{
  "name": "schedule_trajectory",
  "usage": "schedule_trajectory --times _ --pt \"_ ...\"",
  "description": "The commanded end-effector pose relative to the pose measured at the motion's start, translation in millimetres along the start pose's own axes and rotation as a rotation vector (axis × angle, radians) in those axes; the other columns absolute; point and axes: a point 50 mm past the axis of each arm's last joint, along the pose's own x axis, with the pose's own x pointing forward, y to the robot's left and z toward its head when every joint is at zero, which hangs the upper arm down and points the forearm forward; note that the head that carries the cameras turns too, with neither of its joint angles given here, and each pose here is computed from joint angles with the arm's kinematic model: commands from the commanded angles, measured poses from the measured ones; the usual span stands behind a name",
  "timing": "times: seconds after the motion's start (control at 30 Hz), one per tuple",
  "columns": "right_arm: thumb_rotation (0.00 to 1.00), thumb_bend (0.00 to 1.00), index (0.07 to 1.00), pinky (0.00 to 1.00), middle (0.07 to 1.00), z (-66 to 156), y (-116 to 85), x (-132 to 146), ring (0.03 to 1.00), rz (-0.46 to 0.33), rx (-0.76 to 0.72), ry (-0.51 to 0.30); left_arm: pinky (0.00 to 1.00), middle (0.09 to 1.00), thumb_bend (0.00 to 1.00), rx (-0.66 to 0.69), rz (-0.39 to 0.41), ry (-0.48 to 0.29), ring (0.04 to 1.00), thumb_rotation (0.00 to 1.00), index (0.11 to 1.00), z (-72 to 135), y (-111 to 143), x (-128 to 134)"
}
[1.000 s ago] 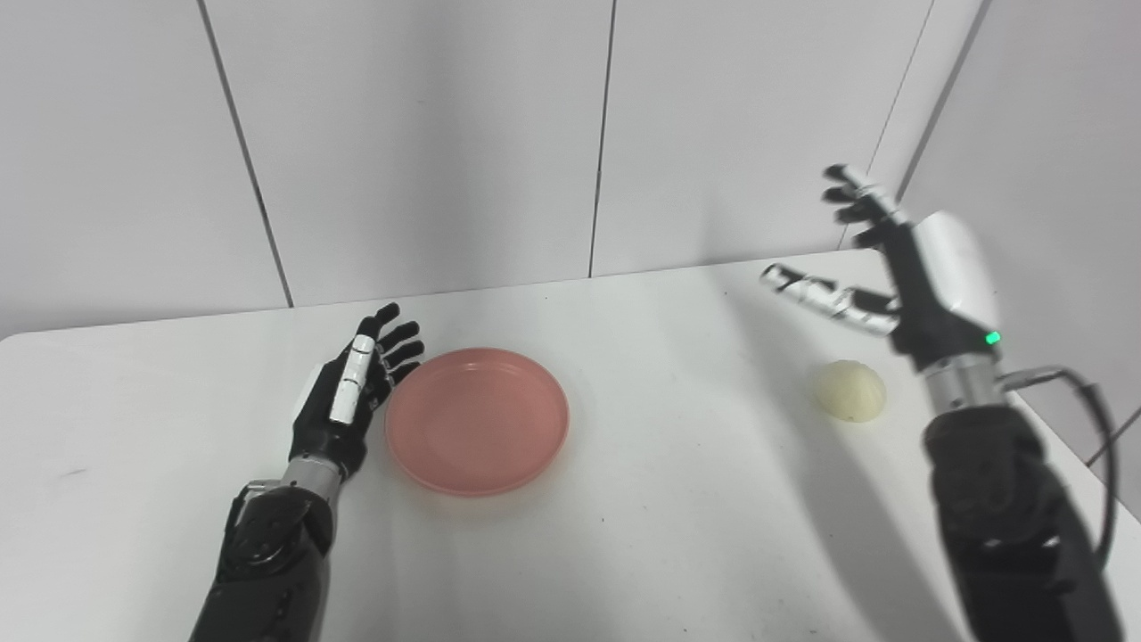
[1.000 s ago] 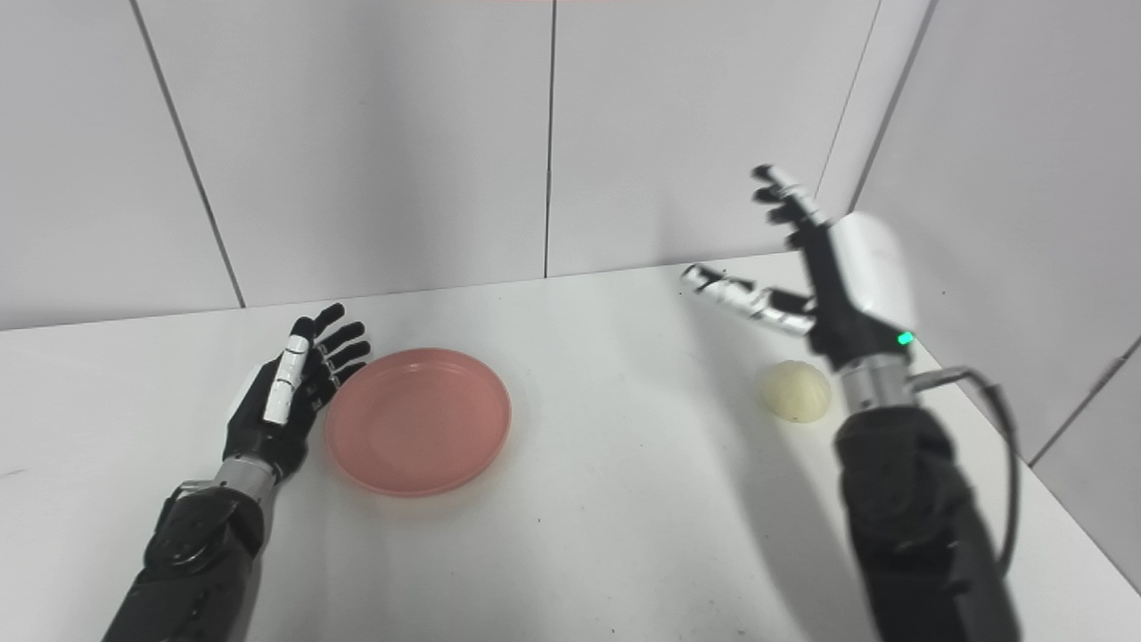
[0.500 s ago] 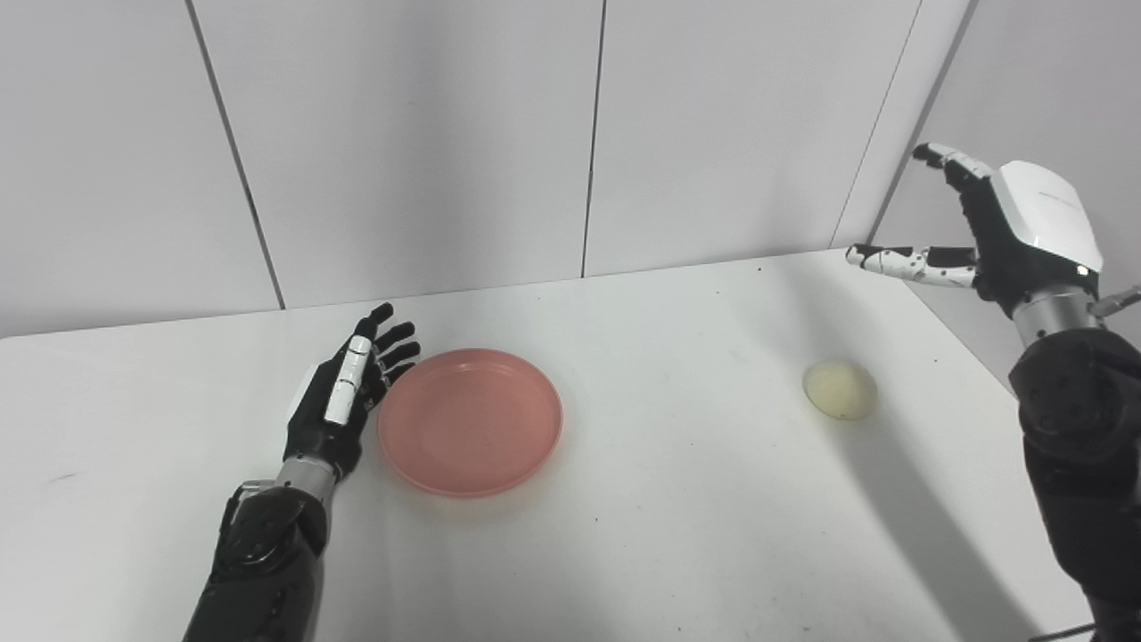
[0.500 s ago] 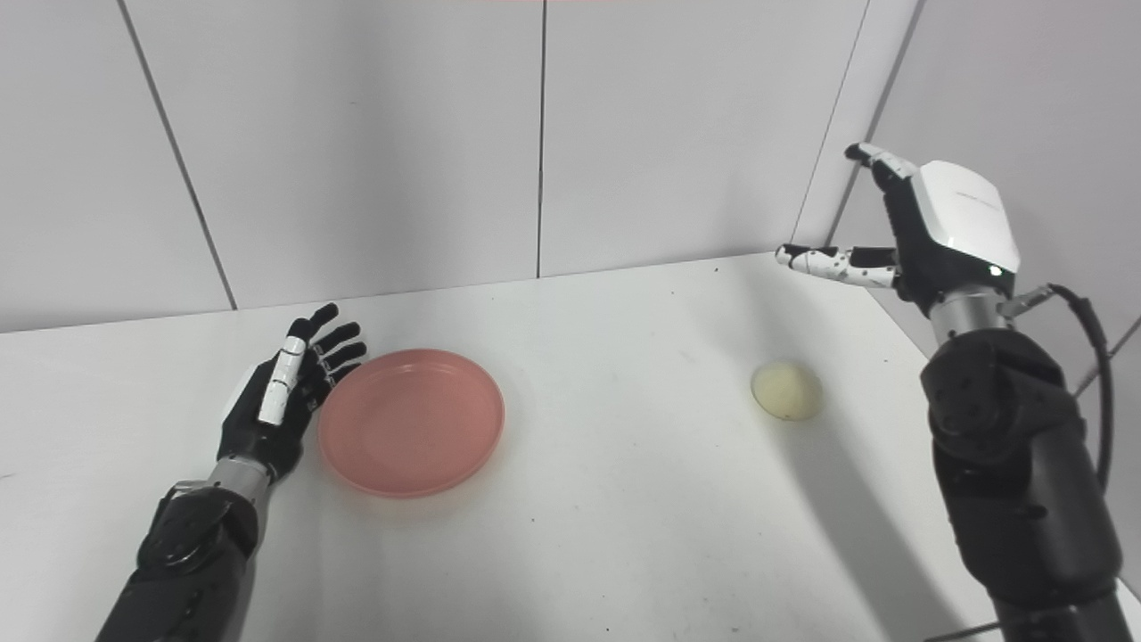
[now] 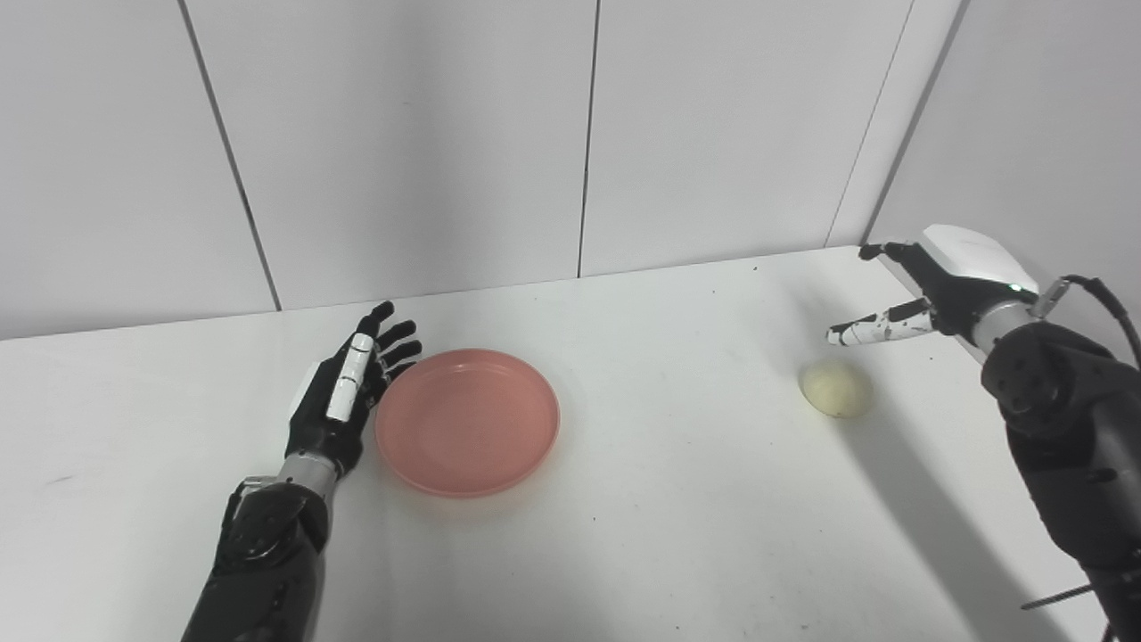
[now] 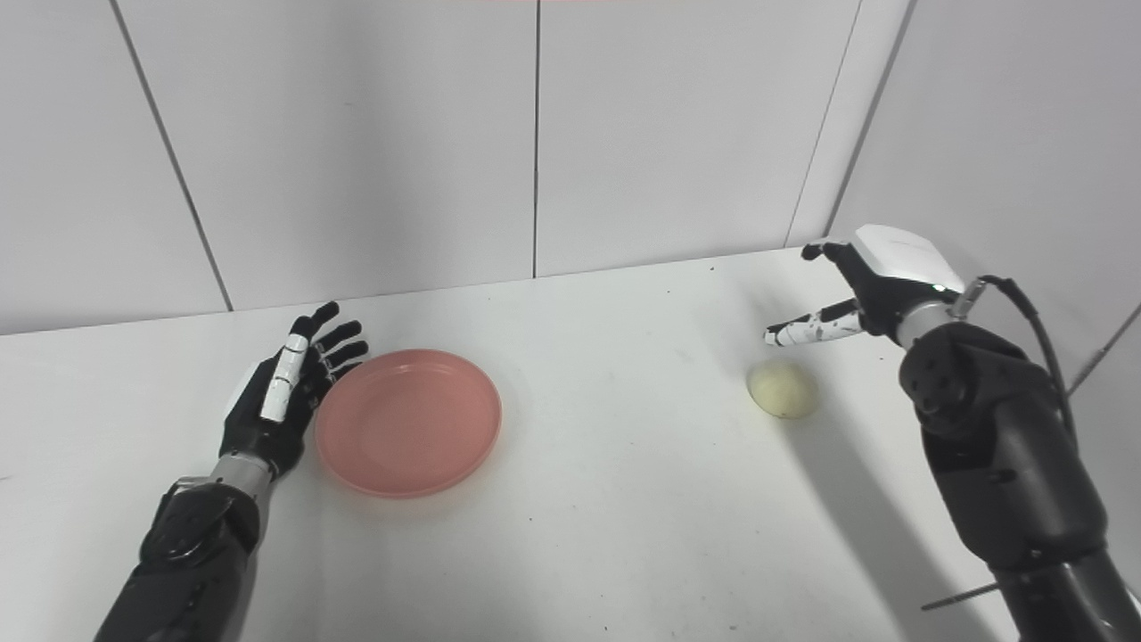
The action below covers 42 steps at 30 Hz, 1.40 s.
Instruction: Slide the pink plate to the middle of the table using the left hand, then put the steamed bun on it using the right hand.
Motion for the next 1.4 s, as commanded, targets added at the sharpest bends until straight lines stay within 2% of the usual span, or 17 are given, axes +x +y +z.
schedule_trajectory --times 0.0,0.1,0.23,0.5,0.73,0.97,1.23,1.37 --pt "0.53 1.0 0.811 0.64 0.899 10 -25 1 0.866 -0.084 -0.039 -0.001 0.78 0.853 0.73 -0.02 0.006 0.105 0.82 0.86 0.892 -25 2 -12" --pt "0.54 1.0 0.817 0.62 0.908 17 -22 2 0.864 -0.066 -0.052 0.008 0.78 0.854 0.73 -0.024 0.006 0.109 0.822 0.85 0.891 -26 1 -11" --pt "0.53 1.0 0.831 0.65 0.919 24 -18 3 0.88 -0.036 -0.039 0.023 0.77 0.847 0.74 -0.018 0.01 0.107 0.81 0.85 0.888 -26 0 -11" --pt "0.51 1.0 0.817 0.62 0.884 30 -10 7 0.843 0.005 -0.052 0.024 0.78 0.844 0.72 -0.022 0.003 0.108 0.816 0.86 0.885 -25 0 -11" --pt "0.51 1.0 0.8 0.59 0.865 22 -3 9 0.815 0.015 -0.046 0.04 0.78 0.847 0.73 -0.02 0.003 0.111 0.821 0.86 0.885 -25 1 -12" --pt "0.58 1.0 0.8 0.68 0.869 3 16 18 0.839 0.057 -0.058 0.076 0.79 0.852 0.72 -0.009 -0.003 0.112 0.828 0.86 0.89 -24 1 -13" --pt "0.61 1.0 0.802 0.66 0.879 -11 33 27 0.84 0.093 -0.072 0.12 0.79 0.845 0.75 -0.017 -0.002 0.124 0.824 0.84 0.886 -26 4 -13" --pt "0.61 1.0 0.812 0.69 0.883 -12 43 33 0.847 0.105 -0.08 0.136 0.78 0.841 0.75 -0.022 0.0 0.128 0.819 0.83 0.883 -27 4 -14"
